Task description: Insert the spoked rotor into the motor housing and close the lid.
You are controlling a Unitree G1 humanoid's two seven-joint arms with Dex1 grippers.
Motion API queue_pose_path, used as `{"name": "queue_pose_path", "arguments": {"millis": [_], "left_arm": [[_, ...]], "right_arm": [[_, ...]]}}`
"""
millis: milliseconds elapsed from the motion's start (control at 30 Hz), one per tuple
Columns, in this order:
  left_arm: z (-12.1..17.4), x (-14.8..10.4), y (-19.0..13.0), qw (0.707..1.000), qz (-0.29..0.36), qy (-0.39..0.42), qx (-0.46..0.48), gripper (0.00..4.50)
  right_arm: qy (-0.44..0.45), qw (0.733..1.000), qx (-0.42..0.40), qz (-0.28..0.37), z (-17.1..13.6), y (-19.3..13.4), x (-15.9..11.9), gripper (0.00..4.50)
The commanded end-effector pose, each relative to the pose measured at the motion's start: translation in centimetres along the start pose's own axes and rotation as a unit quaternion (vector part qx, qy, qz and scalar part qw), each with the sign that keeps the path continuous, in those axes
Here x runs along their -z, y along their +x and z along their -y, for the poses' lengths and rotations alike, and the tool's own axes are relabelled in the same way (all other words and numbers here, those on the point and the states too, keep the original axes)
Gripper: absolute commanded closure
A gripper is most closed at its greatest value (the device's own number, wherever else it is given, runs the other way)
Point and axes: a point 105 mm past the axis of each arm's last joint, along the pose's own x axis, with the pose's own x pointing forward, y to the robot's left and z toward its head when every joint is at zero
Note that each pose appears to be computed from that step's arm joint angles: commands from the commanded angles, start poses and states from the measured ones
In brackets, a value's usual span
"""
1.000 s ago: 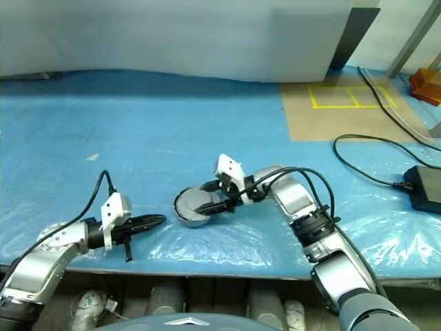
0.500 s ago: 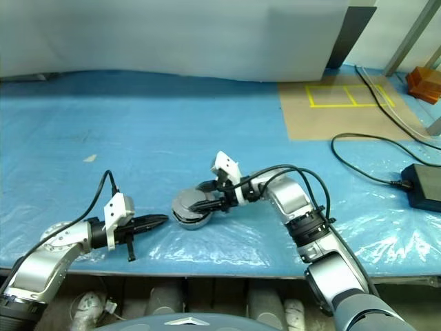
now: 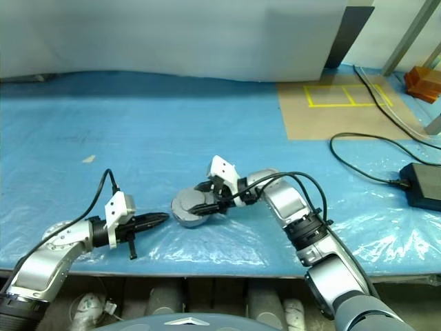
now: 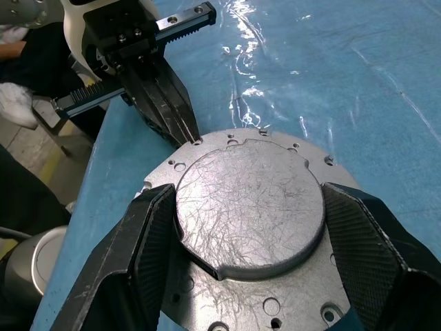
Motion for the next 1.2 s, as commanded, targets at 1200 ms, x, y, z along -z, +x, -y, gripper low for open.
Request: {"name": "queue_pose_path", "arguments": {"millis": [1200], "left_arm": [[-2.0,-4.2,0.5,0.997,0.077,0.009,-0.028,4.50]], "right_arm": [[0.029,0.989,0.007,-0.142,-0.3,-0.9,9.8,1.52]]}}
